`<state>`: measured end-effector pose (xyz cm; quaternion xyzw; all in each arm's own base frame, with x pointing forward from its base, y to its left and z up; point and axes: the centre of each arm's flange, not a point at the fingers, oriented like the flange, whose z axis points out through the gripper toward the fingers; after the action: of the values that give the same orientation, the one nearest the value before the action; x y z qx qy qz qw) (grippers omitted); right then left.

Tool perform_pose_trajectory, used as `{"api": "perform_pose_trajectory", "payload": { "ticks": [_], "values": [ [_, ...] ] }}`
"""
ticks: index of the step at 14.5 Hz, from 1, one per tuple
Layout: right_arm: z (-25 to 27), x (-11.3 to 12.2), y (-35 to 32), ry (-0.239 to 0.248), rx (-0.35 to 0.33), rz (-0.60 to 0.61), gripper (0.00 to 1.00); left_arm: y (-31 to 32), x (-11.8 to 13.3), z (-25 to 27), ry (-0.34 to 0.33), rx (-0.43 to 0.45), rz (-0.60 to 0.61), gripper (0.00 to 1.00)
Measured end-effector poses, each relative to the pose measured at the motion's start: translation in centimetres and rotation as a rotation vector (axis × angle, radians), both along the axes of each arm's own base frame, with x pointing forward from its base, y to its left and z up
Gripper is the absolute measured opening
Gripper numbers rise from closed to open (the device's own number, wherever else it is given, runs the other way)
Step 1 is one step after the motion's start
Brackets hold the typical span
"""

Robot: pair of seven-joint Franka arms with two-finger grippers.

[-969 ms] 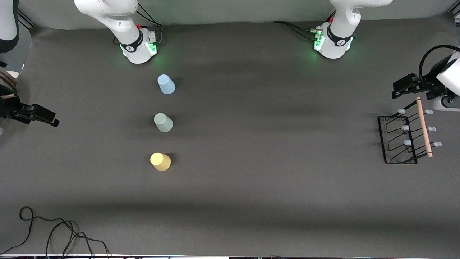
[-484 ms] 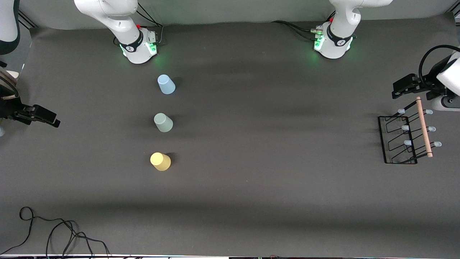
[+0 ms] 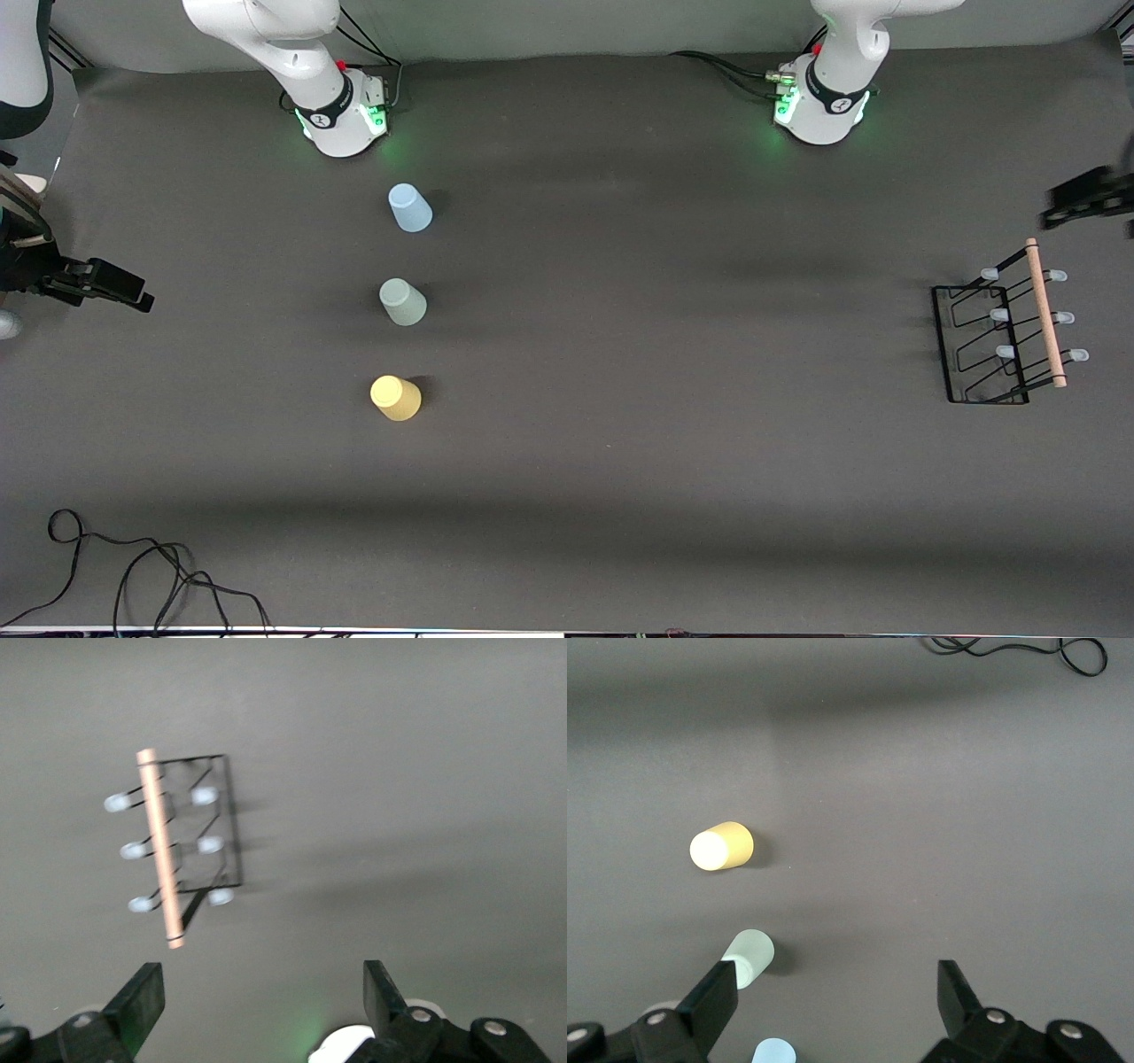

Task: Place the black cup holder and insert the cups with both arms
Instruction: 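Reach the left gripper down to the rack's wooden dowel handle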

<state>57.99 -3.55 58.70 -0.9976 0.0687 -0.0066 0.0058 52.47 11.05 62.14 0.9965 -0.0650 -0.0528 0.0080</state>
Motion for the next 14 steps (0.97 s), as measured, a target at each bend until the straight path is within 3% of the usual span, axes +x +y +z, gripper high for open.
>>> {"api": "perform_pose_trajectory", "payload": {
  "ticks": [5,14],
  "values": [
    [0.0,0.0,0.0,0.001,0.000,0.000,1.00,8.7,-5.3,-1.1,-0.014,-0.025,0.011,1.00],
    [-0.1,0.0,0.0,0.003,0.000,0.000,1.00,7.1,-4.4,-16.6,-0.056,-0.009,-0.051,1.00]
  ]
}}
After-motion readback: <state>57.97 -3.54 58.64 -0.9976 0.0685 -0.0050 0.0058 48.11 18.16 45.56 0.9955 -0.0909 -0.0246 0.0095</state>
